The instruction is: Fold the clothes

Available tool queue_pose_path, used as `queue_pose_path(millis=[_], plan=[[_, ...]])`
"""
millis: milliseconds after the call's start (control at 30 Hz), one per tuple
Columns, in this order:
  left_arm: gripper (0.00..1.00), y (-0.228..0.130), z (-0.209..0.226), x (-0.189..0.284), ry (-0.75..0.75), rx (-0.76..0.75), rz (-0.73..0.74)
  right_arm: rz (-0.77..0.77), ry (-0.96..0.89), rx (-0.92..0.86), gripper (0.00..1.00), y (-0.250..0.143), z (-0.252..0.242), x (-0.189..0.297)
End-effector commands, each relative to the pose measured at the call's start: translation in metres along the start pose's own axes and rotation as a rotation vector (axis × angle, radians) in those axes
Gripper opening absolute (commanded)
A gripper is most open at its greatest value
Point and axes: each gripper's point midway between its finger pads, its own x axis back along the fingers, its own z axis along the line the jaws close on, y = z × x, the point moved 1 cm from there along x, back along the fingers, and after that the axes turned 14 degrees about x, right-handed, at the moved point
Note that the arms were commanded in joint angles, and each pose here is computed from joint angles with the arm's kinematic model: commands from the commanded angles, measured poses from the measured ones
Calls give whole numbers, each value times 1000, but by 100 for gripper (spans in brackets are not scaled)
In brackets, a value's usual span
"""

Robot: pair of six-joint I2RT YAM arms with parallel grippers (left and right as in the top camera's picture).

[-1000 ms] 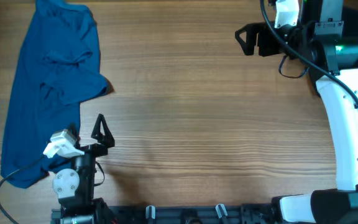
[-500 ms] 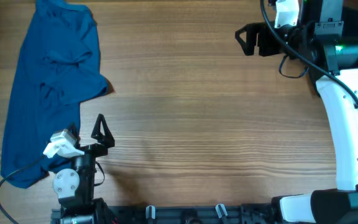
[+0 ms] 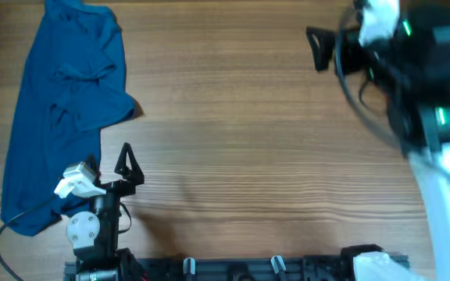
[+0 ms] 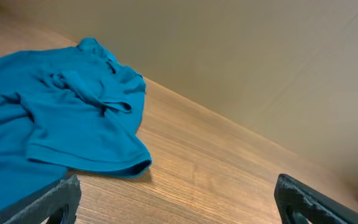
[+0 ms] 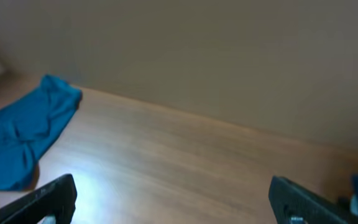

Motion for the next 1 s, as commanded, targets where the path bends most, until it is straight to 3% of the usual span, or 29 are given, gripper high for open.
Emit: queue_pose_path(millis=[0,200,333,533,733,967], plan=[[100,-2,1,0,1,2,3,-88,-38,45,100,-29,15,27],[100,-2,1,0,1,2,3,-304,-117,74,100,-88,41,62],[100,-2,1,0,2,2,4,-342,-201,-29,100,-135,42,70],[100,-2,1,0,1,2,3,-367,-195,-20,100,-186,60,67],[100,-2,1,0,1,2,3,-347,-191,-20,100,-217,68,61],[100,-2,1,0,1,2,3,-319,-199,16,99,-225,70,64]])
